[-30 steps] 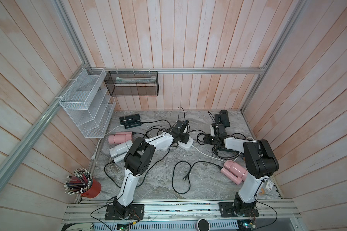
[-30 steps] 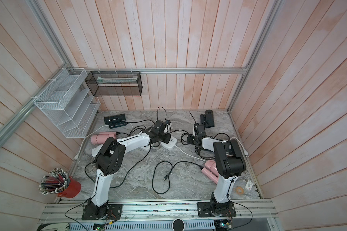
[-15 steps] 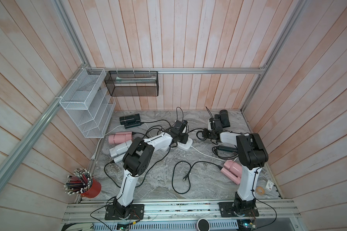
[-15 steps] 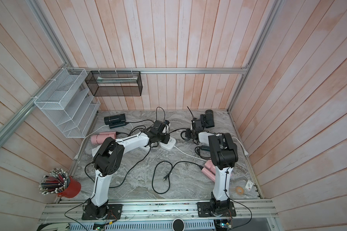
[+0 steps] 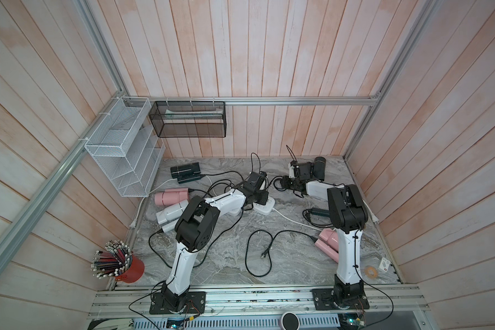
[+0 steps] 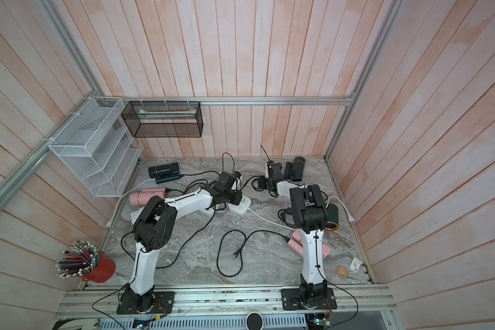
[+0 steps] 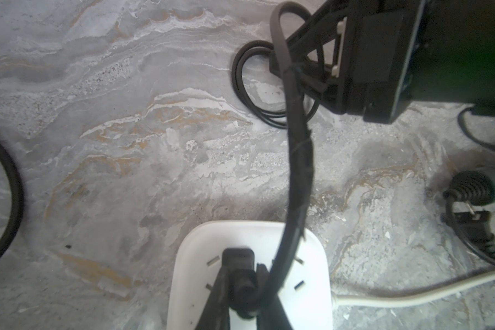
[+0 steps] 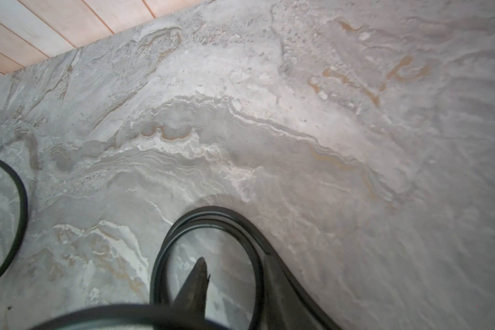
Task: Charge the blow dryers
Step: Insert the plug into the socket.
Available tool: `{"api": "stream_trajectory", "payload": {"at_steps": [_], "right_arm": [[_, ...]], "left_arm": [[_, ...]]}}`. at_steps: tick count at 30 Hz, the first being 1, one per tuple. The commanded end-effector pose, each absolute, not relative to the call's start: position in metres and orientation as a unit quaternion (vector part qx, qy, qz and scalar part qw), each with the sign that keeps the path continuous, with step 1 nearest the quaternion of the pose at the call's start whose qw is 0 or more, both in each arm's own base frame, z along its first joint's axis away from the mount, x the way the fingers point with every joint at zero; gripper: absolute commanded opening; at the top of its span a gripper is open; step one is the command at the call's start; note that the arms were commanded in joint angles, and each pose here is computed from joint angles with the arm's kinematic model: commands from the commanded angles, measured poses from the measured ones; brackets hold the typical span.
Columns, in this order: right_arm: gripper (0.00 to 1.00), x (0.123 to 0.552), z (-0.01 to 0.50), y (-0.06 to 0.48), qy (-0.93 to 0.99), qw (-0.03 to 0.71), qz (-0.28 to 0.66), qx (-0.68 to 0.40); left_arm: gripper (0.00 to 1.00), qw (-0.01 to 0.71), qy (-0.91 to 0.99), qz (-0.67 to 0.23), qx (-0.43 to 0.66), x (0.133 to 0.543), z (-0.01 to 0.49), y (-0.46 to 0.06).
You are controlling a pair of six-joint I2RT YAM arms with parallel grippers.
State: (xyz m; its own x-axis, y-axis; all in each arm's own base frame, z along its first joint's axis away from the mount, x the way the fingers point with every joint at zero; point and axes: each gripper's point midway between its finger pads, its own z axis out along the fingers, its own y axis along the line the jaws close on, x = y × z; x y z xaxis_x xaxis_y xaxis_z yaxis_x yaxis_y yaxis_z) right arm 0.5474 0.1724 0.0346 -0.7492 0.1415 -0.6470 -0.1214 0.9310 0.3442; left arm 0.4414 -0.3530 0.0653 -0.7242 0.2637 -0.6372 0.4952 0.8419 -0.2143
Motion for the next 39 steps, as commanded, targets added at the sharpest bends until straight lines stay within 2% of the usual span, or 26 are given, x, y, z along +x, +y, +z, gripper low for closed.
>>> {"api": "stream_trajectory", "payload": {"at_steps": [1,6,13,19,23,30,39], "right_arm": [[0.43,0.532,0.051,0.172,0.919,0.348,0.184,-0.007],[0.54,0.515,0.066,0.159,0.92,0.354,0.17,-0.005],[0.59,0.476,0.077,0.146,0.921,0.355,0.162,-0.007],[0.6,0.437,0.094,0.135,0.916,0.366,0.165,0.003],[0.6,0.407,0.105,0.13,0.911,0.372,0.177,0.007],[0.6,0.363,0.121,0.124,0.904,0.382,0.193,0.008],[0.59,0.33,0.137,0.096,0.911,0.383,0.146,0.047]], "left_arm": [[0.17,0.223,0.938,-0.168,0.205,0.41,0.021,-0.336],[0.17,0.227,0.937,-0.173,0.2,0.413,0.024,-0.333],[0.2,0.237,0.934,-0.176,0.201,0.415,0.033,-0.334],[0.24,0.247,0.93,-0.183,0.201,0.419,0.045,-0.338],[0.31,0.256,0.926,-0.193,0.201,0.418,0.053,-0.339],[0.37,0.276,0.918,-0.205,0.198,0.422,0.075,-0.343],[0.44,0.307,0.902,-0.242,0.183,0.397,0.125,-0.333]]}}
